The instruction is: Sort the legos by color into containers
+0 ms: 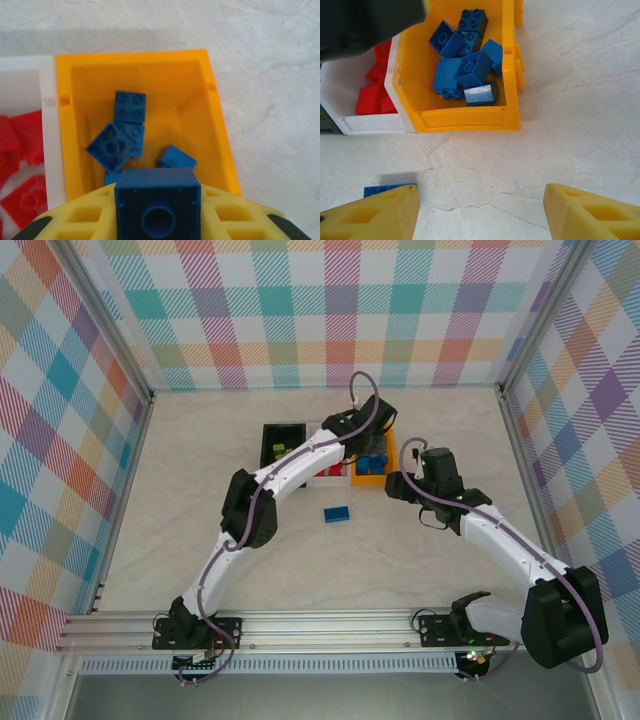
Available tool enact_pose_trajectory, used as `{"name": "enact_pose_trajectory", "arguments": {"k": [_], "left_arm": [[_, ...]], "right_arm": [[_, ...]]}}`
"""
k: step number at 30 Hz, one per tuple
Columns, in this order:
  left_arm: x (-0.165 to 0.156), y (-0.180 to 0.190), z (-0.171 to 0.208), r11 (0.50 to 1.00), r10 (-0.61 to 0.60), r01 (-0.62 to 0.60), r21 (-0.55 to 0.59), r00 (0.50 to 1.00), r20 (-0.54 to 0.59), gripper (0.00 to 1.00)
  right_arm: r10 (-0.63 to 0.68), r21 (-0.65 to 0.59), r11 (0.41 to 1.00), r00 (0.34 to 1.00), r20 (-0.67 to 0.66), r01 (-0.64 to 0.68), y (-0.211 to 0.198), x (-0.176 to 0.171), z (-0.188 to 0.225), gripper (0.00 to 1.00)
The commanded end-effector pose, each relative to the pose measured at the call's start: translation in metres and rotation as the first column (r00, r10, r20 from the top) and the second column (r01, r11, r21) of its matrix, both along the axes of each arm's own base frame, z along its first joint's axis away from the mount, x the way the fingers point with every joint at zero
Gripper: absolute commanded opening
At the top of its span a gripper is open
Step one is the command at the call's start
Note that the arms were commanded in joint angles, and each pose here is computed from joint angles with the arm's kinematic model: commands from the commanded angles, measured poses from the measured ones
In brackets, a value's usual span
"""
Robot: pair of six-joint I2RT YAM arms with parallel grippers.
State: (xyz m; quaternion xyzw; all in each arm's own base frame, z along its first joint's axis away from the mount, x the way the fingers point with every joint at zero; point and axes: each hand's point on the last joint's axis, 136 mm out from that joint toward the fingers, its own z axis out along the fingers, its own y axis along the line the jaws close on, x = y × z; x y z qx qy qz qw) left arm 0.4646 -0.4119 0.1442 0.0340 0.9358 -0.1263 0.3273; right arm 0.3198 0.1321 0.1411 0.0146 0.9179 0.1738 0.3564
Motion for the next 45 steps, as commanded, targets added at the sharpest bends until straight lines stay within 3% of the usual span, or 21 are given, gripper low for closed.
{"name": "enact_pose_trajectory", "arguments": {"k": [1, 6, 10, 17, 25, 29, 32, 38, 45], "left_arm": [[0.003, 0.003, -0.008, 0.999, -0.011, 0.012, 0.052, 1.000, -0.022, 0.39], [0.009, -0.010, 0.002, 0.999, -0.011, 0.011, -0.040, 1.000, -0.015, 0.66], [0.005, -0.007, 0.046, 0.995, -0.007, 0.010, -0.095, 0.999, 0.034, 0.75], [-0.042, 0.032, 0.108, 0.974, 0.001, 0.023, -0.227, 0.994, 0.109, 1.00], [-0.133, 0.134, 0.078, 0.974, 0.093, -0.076, -0.214, 0.993, 0.071, 1.00], [-0.173, 0.185, 0.057, 0.975, 0.143, -0.133, -0.178, 0.988, 0.050, 1.00], [-0.193, 0.213, 0.043, 0.973, 0.180, -0.174, -0.150, 0.983, 0.031, 1.00], [-0.213, 0.239, 0.022, 0.968, 0.221, -0.219, -0.122, 0.975, 0.009, 1.00], [-0.217, 0.253, 0.023, 0.966, 0.245, -0.241, -0.098, 0.969, 0.035, 1.00]], "right_arm": [[0.007, 0.027, 1.000, 1.000, 0.024, -0.008, 0.002, -0.001, 0.007, 0.68], [0.073, 0.066, 0.995, 0.997, 0.032, -0.075, 0.014, -0.005, 0.006, 0.69], [0.124, 0.105, 0.986, 0.992, 0.040, -0.127, 0.025, -0.011, 0.007, 0.69], [0.248, 0.097, 0.965, 0.969, -0.011, -0.246, 0.069, -0.028, -0.010, 0.70], [0.343, 0.052, 0.939, 0.935, -0.091, -0.340, 0.125, -0.035, -0.048, 0.74], [0.351, -0.012, 0.935, 0.927, -0.129, -0.355, 0.142, -0.032, -0.066, 0.87], [0.341, -0.085, 0.931, 0.930, -0.137, -0.354, 0.151, -0.028, -0.076, 0.89], [0.300, -0.193, 0.922, 0.935, -0.187, -0.335, 0.155, -0.023, -0.100, 1.00], [0.295, -0.270, 0.895, 0.926, -0.237, -0.354, 0.161, -0.027, -0.120, 0.97]]}}
